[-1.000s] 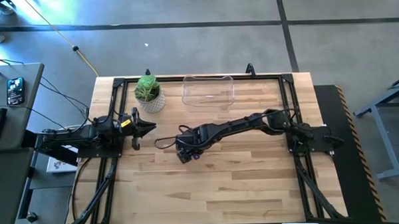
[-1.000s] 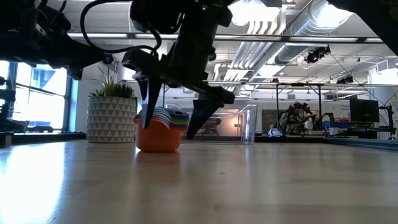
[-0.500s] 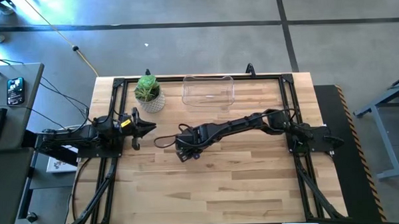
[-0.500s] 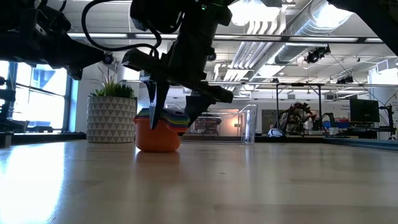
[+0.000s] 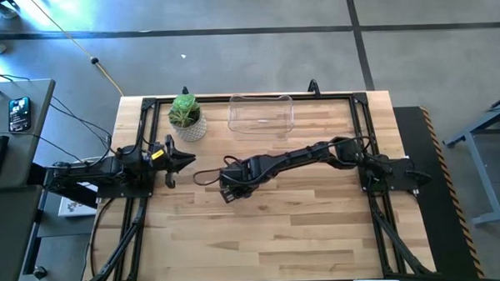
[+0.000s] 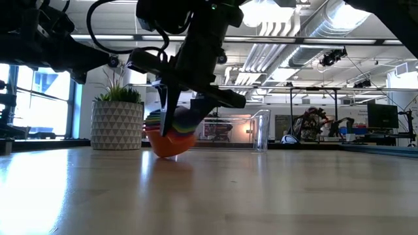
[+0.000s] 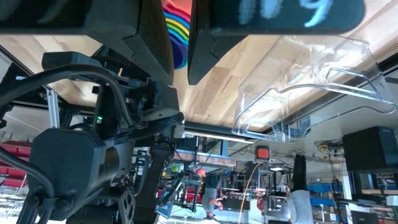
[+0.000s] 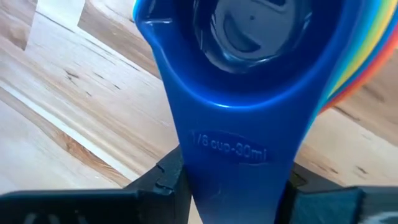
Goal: Nest measuring cups in basket
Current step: Put the nested measuring cups into the transparent bin
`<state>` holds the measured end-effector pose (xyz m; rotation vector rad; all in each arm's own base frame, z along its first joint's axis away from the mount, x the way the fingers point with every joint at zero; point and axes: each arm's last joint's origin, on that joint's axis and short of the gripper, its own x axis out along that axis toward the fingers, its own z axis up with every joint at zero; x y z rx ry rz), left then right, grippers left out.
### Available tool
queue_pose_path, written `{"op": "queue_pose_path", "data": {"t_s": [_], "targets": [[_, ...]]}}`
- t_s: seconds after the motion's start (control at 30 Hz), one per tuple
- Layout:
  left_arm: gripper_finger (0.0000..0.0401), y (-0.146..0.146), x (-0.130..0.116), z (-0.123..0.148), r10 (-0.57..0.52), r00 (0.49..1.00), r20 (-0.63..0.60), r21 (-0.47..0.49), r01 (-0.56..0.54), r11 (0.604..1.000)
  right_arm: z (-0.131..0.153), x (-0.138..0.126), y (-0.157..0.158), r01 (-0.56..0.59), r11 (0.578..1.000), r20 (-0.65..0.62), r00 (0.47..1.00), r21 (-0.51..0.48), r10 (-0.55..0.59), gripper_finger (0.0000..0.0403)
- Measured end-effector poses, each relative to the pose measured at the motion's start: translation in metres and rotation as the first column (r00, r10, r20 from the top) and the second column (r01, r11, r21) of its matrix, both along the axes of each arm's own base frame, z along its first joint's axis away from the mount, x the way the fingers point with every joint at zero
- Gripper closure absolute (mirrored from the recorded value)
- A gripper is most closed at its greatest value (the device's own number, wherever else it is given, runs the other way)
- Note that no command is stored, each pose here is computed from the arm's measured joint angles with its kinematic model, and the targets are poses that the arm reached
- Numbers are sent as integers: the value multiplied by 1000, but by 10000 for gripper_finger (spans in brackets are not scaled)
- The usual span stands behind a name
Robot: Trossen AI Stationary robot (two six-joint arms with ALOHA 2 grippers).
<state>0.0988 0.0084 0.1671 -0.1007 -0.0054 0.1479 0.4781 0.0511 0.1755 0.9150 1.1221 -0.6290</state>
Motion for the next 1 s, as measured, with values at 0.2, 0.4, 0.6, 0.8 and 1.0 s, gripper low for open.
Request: {"op": "queue_pose_path", "data": {"t_s": [0.2, 0.4, 0.6, 0.8, 1.0], "targets": [[364, 0, 0, 0, 0, 1000, 0, 0, 0, 1000, 1, 2, -1, 14, 999, 19, 1000, 43, -15, 296], [364, 0, 0, 0, 0, 1000, 0, 0, 0, 1000, 2, 6, -2, 9, 998, 58, 998, 66, -13, 366], [364, 0, 0, 0, 0, 1000, 0, 0, 0, 1000, 3, 7, -2, 26, 997, 64, 997, 76, -31, 377], [364, 0, 0, 0, 0, 1000, 0, 0, 0, 1000, 3, 7, -3, 43, 996, 65, 997, 80, -48, 373], [364, 0, 0, 0, 0, 1000, 0, 0, 0, 1000, 4, 9, -2, 24, 997, 85, 996, 76, -30, 375]]}}
